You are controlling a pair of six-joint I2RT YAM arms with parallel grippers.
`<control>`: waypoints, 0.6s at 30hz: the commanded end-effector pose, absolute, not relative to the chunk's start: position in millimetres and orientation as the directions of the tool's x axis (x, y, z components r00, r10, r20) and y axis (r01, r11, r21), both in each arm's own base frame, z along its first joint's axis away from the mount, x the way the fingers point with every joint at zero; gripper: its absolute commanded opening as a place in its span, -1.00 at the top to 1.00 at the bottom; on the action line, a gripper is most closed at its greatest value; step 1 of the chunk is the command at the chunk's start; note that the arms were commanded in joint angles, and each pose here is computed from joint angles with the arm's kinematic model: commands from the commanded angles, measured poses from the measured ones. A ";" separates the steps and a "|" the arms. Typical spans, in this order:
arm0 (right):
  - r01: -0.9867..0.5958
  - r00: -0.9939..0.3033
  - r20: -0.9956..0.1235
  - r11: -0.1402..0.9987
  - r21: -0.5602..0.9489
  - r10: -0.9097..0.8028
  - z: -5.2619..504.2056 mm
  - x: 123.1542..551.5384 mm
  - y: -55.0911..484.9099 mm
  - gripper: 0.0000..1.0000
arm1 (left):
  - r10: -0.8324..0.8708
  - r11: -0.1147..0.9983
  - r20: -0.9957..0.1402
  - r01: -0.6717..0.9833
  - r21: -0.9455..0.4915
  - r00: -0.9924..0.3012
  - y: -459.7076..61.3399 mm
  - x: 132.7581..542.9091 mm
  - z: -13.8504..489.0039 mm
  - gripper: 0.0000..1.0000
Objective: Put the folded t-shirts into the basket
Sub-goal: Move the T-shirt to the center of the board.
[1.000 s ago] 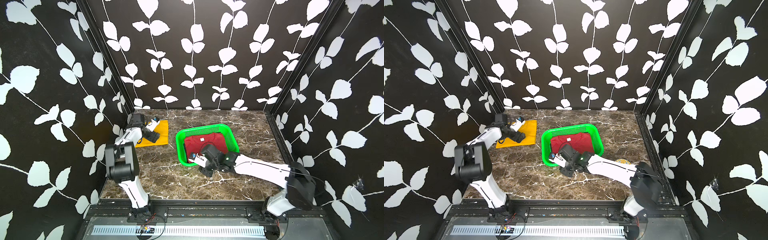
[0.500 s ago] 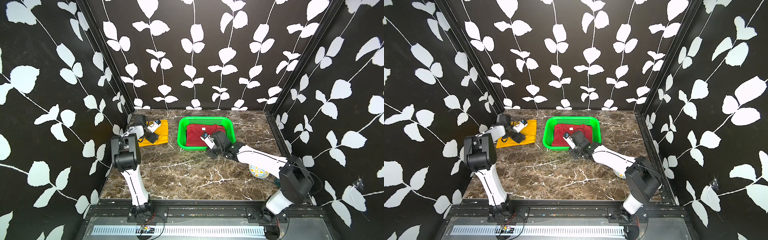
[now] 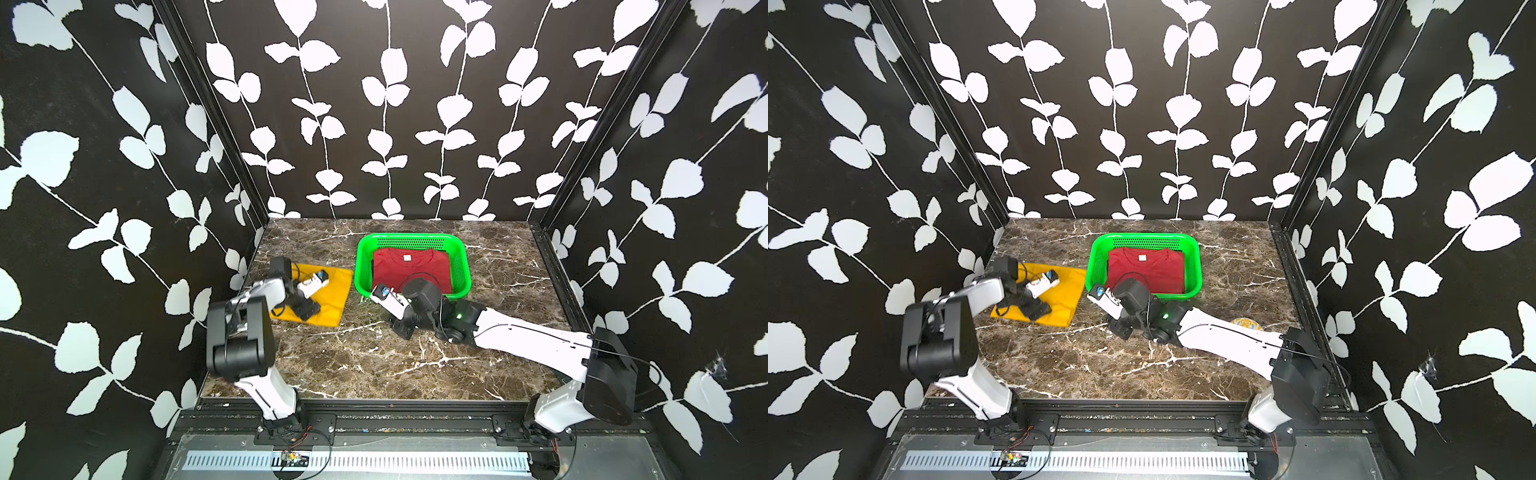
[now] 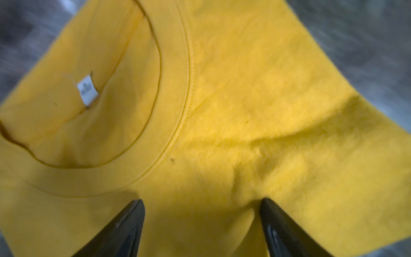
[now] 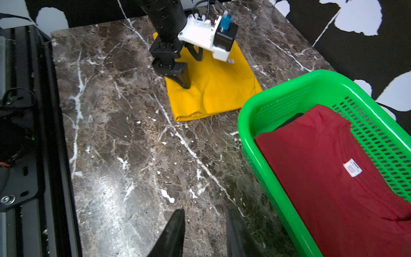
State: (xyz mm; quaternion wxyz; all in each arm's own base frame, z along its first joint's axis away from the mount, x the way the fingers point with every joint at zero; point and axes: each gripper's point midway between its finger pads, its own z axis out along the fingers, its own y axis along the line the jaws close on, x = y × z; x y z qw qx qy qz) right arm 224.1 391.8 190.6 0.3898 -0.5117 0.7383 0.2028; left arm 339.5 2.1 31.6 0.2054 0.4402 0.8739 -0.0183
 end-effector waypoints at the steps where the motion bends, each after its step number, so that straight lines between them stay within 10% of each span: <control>1: -0.925 -0.152 -0.785 0.365 -0.100 -0.600 181.2 210.6 400.5 0.32 | 0.801 0.539 -0.303 0.842 -0.011 -0.516 -13.2 259.2 24.4 -0.66; 10: -0.923 -0.154 -0.814 0.376 -0.084 -0.561 138.2 173.5 473.0 0.32 | 0.795 0.440 -0.365 0.875 -0.203 -0.484 -48.3 161.8 94.9 -0.73; 18: -0.896 -0.234 -0.847 0.444 -0.003 -0.477 111.1 181.4 535.9 0.30 | 0.557 0.778 -0.457 0.629 -0.006 -0.693 12.5 235.2 153.6 -0.81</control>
